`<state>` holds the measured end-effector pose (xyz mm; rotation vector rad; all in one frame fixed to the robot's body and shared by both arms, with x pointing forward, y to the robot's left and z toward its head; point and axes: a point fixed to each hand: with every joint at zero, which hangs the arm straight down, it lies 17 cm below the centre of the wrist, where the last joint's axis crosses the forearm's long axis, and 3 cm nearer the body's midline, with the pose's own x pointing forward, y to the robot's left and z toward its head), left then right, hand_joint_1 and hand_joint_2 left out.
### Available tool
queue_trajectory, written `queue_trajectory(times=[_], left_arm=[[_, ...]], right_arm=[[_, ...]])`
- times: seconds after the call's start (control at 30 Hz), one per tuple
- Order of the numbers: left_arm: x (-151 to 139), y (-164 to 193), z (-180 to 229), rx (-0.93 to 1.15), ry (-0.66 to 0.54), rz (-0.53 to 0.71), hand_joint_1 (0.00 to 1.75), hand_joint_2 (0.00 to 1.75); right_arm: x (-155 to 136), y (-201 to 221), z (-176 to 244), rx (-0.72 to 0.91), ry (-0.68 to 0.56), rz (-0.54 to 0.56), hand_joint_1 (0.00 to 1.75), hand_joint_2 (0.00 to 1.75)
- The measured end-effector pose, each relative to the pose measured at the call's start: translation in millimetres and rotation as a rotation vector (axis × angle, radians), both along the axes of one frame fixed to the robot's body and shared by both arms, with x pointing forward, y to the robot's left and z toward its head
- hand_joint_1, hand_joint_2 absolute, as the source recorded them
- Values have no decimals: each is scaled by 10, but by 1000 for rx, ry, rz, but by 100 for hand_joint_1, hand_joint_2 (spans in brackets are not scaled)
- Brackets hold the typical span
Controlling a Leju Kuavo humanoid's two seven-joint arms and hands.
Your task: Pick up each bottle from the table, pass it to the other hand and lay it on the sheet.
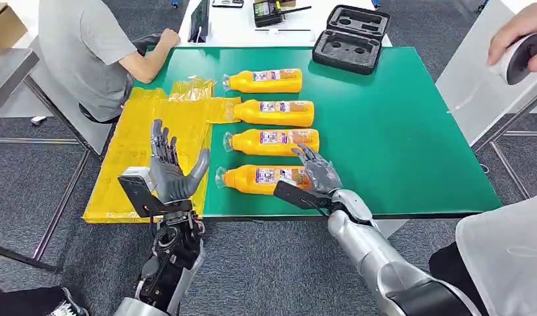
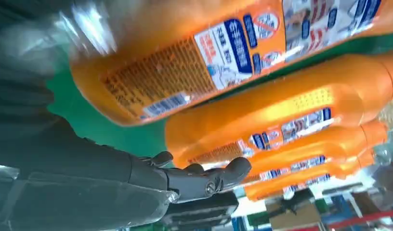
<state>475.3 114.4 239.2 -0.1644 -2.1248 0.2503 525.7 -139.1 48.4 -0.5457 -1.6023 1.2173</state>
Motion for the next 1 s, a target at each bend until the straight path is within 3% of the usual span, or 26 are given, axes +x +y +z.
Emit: queue_trajectory(times=[0.4, 1.0], left_arm=[[-44, -82, 35, 2, -10, -16, 0, 175], [-59, -78, 43, 4, -14, -14, 0, 175]], right_arm=[[-78, 185, -71, 27, 69, 70, 0, 175], [-61, 205, -66, 18, 77, 78, 0, 175]])
